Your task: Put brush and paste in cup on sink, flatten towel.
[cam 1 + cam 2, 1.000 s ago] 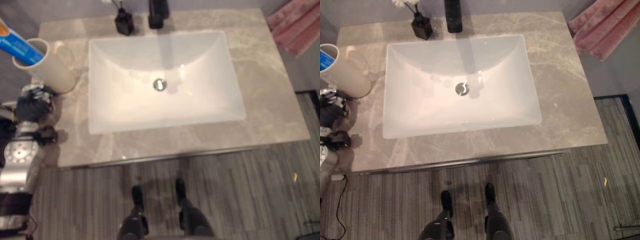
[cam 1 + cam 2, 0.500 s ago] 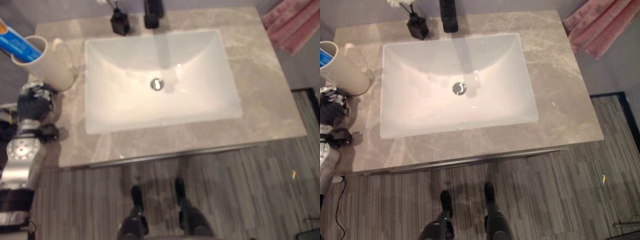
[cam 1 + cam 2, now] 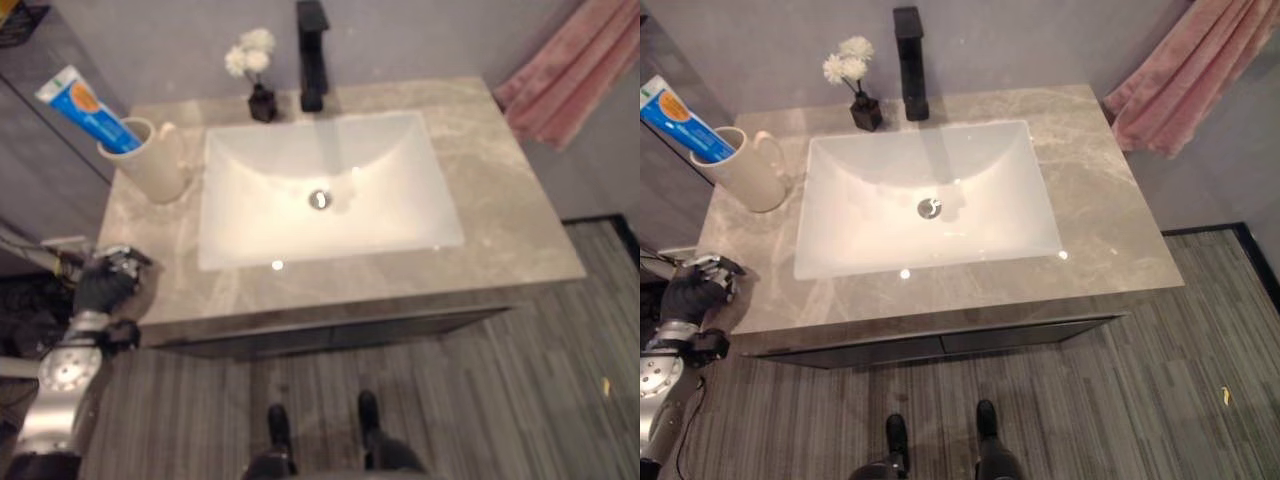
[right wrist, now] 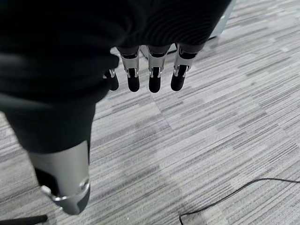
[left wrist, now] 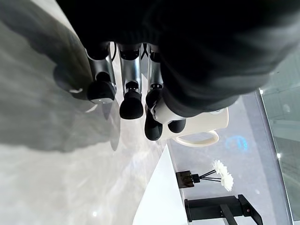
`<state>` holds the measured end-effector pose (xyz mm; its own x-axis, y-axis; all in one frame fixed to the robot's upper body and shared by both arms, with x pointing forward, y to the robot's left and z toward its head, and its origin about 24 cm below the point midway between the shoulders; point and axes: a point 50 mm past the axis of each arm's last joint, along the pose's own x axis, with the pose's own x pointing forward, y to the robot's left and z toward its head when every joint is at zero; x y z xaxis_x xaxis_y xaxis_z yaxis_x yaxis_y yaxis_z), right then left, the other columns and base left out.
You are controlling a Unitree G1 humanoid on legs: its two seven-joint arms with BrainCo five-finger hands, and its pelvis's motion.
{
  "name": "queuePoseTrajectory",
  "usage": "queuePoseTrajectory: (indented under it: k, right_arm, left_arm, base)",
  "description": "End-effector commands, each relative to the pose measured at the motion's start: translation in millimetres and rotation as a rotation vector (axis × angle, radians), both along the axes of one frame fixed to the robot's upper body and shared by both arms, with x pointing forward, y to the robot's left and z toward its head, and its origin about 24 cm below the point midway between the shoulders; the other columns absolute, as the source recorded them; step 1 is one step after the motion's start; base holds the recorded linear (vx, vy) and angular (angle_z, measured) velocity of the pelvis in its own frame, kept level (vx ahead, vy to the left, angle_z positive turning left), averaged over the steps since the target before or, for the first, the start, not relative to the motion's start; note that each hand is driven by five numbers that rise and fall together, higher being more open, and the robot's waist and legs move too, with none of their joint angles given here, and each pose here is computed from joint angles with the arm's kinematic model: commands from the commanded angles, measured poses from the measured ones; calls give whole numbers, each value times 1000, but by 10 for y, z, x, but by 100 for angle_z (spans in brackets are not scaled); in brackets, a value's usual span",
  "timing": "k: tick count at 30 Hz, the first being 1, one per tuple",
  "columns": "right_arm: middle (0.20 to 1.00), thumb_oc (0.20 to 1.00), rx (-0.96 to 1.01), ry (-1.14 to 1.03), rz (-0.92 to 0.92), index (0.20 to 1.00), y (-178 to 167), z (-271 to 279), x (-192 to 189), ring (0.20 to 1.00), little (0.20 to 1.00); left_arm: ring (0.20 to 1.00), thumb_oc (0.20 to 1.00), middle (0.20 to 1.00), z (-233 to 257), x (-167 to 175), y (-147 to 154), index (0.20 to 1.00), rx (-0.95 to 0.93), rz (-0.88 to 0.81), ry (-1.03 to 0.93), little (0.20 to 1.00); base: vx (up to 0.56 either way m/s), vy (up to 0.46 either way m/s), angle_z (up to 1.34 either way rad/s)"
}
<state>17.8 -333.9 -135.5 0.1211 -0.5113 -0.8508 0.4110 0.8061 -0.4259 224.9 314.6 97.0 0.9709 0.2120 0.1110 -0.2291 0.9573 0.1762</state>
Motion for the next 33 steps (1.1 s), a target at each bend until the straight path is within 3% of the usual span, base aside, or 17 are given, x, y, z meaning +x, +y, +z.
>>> queuePoseTrajectory:
  k: [1, 18, 33]
  right_arm:
    - [1000, 1000, -40, 28, 18, 1000, -111, 60, -86, 1000, 1000]
    - [1000, 1000, -35, 44, 76, 1000, -73, 42, -54, 1000, 1000]
    - [1000, 1000, -23, 3, 93, 1000, -19, 24, 44, 1000, 1000]
  left_arm:
    - [200, 200, 200, 323, 165, 43, 200, 8, 18, -162, 200]
    - [200, 200, 200, 538, 667, -57, 200, -33, 52, -236, 200]
    - [200, 200, 200, 882, 793, 73, 200, -5, 126, -325, 200]
  base:
    - [-36, -10, 4]
    - [-2, -4, -1]
    - [28, -5, -4]
